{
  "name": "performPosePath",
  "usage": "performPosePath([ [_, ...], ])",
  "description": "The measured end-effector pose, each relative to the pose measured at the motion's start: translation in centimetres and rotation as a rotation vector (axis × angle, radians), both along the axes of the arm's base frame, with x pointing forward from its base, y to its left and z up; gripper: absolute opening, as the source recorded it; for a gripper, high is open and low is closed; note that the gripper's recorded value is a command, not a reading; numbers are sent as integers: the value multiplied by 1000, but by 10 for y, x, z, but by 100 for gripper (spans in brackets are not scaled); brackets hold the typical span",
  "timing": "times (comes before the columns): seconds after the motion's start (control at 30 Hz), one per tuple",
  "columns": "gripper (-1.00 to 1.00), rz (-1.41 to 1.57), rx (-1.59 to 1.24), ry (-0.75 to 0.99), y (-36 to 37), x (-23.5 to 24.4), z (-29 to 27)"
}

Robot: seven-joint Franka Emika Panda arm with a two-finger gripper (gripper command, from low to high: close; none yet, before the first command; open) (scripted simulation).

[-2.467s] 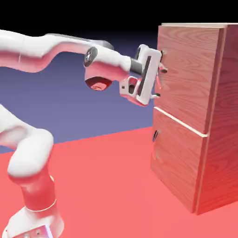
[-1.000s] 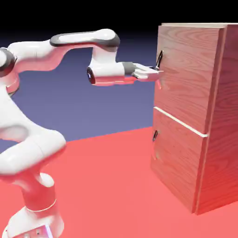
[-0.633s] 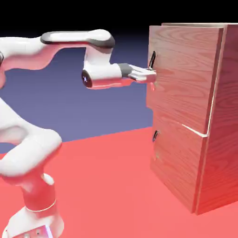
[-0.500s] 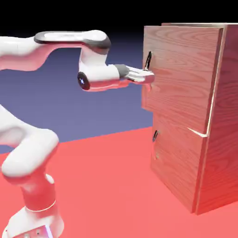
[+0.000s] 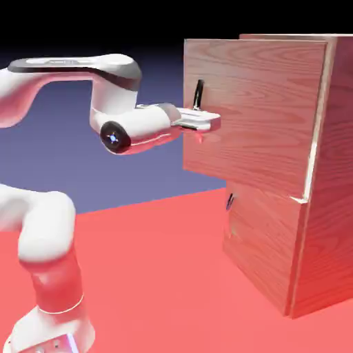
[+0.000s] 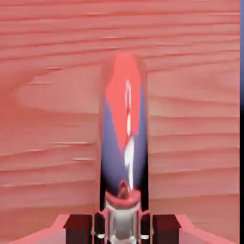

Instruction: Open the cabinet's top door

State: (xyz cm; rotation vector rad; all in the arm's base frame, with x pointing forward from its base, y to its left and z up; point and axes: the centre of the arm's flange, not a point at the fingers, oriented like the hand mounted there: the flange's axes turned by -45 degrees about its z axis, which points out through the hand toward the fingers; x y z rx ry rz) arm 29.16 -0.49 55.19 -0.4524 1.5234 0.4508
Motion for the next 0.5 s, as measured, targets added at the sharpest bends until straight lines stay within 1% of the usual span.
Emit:
performPosePath([
  [0.43, -100, 297, 1, 0, -88, -34, 0],
  [0.5, -100, 305, 0, 1, -90, -37, 0],
])
